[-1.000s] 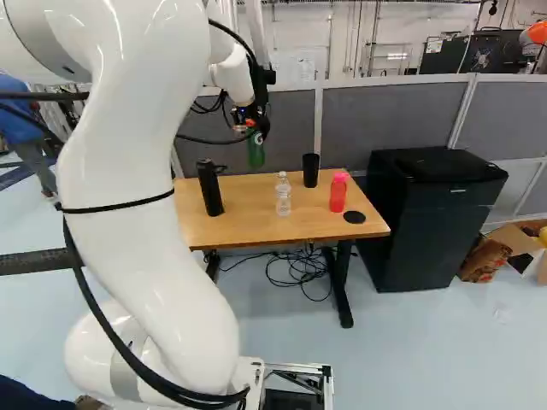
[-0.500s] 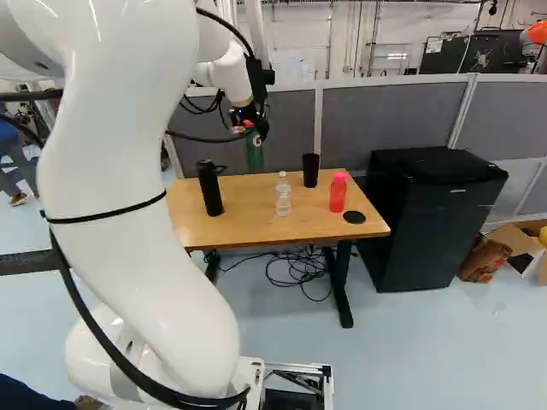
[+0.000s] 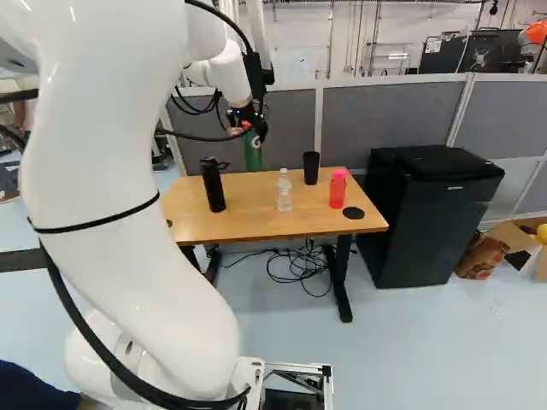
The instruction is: Pick up the green bottle from the table
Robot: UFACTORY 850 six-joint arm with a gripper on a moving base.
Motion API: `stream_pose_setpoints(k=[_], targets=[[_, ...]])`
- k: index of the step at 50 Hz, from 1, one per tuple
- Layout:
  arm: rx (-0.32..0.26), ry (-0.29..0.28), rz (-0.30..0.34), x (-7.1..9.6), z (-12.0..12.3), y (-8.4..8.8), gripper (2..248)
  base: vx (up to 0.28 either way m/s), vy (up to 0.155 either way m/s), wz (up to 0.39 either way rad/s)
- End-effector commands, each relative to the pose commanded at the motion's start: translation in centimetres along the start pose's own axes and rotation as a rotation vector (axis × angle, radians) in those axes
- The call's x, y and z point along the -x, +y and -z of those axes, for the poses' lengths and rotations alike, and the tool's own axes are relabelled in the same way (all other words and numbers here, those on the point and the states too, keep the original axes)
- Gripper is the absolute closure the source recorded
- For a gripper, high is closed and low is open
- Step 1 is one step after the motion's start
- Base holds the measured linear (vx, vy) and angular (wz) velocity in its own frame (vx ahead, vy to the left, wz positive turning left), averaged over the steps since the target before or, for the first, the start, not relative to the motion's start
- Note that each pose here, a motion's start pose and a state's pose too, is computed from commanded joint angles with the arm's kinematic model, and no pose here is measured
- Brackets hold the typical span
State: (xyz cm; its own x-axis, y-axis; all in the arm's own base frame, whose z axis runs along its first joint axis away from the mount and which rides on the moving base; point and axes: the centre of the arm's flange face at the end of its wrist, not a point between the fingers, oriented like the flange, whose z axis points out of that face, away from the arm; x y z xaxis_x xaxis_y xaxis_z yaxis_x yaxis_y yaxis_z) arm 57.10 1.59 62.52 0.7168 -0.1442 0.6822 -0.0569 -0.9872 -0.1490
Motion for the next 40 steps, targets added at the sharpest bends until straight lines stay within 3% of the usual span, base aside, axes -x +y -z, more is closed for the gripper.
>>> stream_pose_setpoints(k=[40], targets=[[0.000, 0.000, 0.000, 0.00, 0.00, 0.00, 128, -0.195, -0.005, 0.005]])
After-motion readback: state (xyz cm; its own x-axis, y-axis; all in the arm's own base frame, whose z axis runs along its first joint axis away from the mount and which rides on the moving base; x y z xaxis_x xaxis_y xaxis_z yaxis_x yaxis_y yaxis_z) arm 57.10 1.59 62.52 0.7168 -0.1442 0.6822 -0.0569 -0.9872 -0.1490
